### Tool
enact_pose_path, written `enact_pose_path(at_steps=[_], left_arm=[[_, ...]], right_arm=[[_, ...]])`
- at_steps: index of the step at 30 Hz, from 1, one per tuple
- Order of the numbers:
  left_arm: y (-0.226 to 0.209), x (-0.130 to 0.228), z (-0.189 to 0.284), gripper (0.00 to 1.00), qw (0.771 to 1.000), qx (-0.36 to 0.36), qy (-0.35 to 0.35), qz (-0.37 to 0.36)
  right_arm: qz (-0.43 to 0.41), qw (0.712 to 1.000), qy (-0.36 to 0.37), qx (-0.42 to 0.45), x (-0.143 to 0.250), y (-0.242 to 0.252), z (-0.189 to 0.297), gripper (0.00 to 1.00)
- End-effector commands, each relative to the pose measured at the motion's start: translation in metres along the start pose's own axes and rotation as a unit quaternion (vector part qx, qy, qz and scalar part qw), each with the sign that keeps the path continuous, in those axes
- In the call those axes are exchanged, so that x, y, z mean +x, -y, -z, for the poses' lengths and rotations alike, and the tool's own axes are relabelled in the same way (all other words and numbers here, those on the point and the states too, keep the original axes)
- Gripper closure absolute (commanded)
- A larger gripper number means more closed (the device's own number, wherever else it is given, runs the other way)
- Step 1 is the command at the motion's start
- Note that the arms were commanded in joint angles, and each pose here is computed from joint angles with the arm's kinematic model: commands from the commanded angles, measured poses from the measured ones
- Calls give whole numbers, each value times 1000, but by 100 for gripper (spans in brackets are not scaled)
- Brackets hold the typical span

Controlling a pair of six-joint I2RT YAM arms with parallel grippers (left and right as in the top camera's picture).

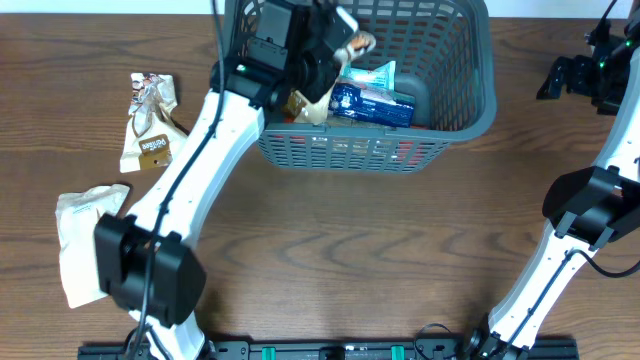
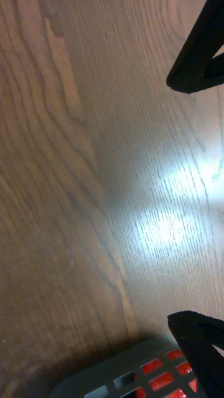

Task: Pack container
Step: 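Carry the beige pouch with the left gripper and drop it into basket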

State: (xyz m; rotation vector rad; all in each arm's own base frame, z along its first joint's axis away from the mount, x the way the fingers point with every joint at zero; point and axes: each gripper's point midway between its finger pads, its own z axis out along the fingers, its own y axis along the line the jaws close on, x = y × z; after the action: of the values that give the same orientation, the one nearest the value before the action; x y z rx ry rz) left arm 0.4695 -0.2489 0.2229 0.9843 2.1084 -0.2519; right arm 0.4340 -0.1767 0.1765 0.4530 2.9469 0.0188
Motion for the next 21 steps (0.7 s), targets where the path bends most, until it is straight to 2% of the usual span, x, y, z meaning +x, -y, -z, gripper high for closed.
enact_pose_path(at_steps=[1, 6, 8, 9, 10, 11, 15, 21], left_arm=[[-3, 4, -5, 94, 1000, 7, -7, -21], [3, 34, -29, 92, 998, 25, -55, -11], [4, 37, -30, 78, 998, 28, -61, -9], [4, 37, -28, 61, 998, 28, -62, -9], [4, 35, -25, 31, 998, 28, -61, -9], [4, 33, -22, 23, 998, 25, -58, -10], [-2, 9, 13, 17, 1000, -1, -24, -19], [-38, -34, 118, 15, 989, -143, 37, -30]], right_arm=[[-7, 1000, 9, -3, 0, -1, 8, 1], [-7, 1000, 9, -3, 0, -1, 8, 1], [-7, 1000, 9, -3, 0, -1, 8, 1], [-7, 1000, 9, -3, 0, -1, 8, 1], [-7, 1000, 9, -3, 0, -1, 8, 1], [-7, 1000, 9, -3, 0, -1, 8, 1], [-7, 1000, 9, -3, 0, -1, 8, 1], [-7, 1000, 9, -3, 0, -1, 8, 1]])
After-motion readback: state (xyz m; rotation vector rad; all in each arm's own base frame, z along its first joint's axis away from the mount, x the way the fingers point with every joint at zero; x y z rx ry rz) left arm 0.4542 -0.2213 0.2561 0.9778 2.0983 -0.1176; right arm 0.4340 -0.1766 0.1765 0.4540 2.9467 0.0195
